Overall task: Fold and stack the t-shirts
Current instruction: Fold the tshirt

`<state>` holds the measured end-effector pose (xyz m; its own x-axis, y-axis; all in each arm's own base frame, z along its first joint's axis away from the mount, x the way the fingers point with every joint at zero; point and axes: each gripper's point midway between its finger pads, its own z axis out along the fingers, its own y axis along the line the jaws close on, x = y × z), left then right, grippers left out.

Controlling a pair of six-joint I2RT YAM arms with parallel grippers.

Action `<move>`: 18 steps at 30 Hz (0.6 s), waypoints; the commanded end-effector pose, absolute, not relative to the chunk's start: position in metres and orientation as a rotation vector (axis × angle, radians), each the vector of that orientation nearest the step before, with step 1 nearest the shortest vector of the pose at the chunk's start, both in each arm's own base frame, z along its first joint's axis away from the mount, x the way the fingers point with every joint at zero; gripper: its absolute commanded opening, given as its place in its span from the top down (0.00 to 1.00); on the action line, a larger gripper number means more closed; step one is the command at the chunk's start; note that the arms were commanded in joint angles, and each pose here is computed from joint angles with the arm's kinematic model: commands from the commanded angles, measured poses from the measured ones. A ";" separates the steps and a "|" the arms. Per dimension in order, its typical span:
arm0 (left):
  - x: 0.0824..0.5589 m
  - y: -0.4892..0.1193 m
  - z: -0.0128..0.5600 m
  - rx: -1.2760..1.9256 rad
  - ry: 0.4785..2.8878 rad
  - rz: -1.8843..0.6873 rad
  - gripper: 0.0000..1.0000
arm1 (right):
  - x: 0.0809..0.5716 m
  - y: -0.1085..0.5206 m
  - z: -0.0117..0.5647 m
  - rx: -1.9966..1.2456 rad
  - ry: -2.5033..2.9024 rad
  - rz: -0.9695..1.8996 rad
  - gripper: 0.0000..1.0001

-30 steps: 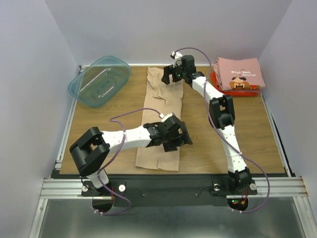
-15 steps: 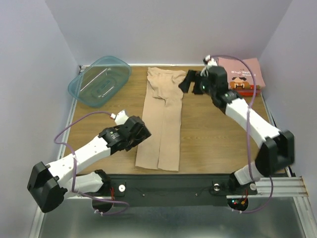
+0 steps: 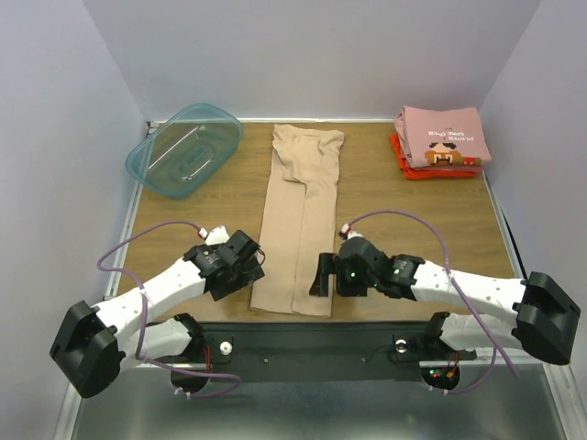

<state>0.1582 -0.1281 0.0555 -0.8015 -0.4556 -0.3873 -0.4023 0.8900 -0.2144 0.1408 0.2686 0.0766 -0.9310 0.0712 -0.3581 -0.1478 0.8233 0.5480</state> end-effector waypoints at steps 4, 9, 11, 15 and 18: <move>0.162 -0.137 0.062 -0.574 2.638 -0.203 0.01 | 0.097 0.294 0.062 0.008 2.726 0.751 0.00; 0.156 -0.155 0.055 -0.547 2.670 -0.357 0.01 | 0.102 0.284 0.062 0.085 2.675 0.649 0.02; 0.155 -0.158 0.052 -0.536 2.682 -0.368 0.01 | 0.104 0.283 0.061 0.095 2.669 0.638 0.04; 0.156 -0.158 0.051 -0.534 2.685 -0.349 0.01 | 0.106 0.284 0.048 0.102 2.690 0.576 0.12; 0.157 -0.158 0.051 -0.533 2.685 -0.349 0.01 | 0.108 0.284 0.037 0.114 2.701 0.516 0.23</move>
